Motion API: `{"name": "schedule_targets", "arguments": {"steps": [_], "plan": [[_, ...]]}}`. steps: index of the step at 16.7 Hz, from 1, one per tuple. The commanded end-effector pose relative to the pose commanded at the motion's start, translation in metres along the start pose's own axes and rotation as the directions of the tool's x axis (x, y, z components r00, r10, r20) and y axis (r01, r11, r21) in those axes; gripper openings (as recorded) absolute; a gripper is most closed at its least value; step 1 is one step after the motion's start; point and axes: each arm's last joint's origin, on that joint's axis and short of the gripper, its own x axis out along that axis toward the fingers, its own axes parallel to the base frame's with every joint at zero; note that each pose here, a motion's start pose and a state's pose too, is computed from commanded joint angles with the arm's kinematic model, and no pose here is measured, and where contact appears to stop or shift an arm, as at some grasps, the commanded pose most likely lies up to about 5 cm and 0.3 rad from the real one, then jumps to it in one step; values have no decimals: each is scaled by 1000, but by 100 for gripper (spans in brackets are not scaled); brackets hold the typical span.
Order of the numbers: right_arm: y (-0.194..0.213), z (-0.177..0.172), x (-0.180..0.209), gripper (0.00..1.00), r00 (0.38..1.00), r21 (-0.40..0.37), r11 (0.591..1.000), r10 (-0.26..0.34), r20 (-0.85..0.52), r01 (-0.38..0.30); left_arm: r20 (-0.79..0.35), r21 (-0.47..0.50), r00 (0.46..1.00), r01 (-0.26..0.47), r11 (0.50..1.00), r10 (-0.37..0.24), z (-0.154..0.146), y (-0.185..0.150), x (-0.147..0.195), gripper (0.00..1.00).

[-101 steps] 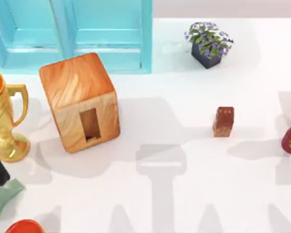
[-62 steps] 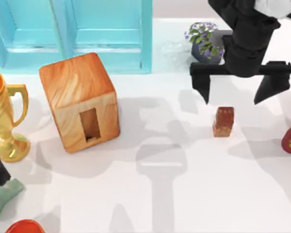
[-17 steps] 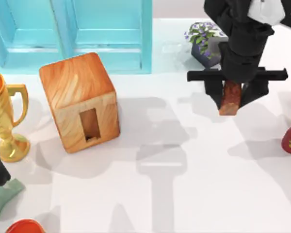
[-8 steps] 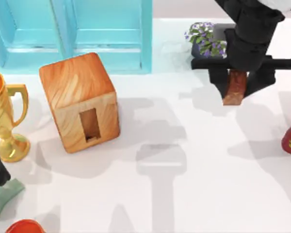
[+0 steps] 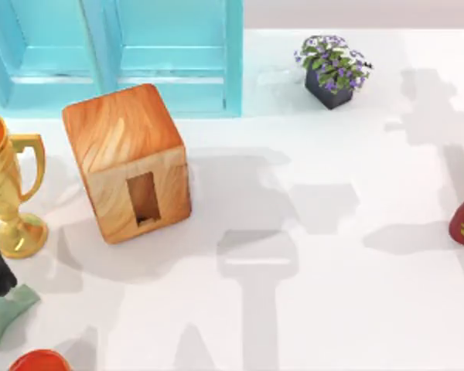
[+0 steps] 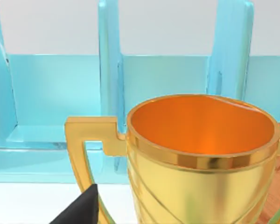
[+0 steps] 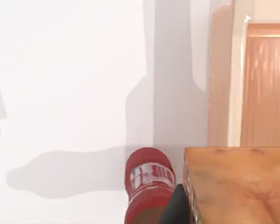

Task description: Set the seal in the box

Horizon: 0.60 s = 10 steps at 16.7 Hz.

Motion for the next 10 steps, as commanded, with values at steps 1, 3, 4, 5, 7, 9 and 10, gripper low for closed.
{"name": "schedule_targets", "arguments": {"steps": [1,3,4,5,7,9,10], "plan": [[-26,-6,2,0,999,-5,1000,-19,-29,19,0,0,1000,0,1000,0,0,0,0,100],[-74,-20,12,0,994,-13,999,-37,-101,36,0,0,1000,0,1000,0,0,0,0,100],[-95,-29,19,0,990,-14,999,-34,-137,32,0,0,1000,0,1000,0,0,0,0,100],[-115,-38,26,0,985,-12,1000,-24,-169,22,0,0,1000,0,1000,0,0,0,0,100],[-146,-54,38,0,978,-6,1000,7,-208,-9,0,0,1000,0,1000,0,0,0,0,100],[-164,-65,44,0,976,3,999,35,-216,-35,0,0,1000,0,1000,0,0,0,0,100],[-168,-68,44,0,976,7,999,41,-212,-41,0,0,1000,0,1000,0,0,0,0,100]]}}
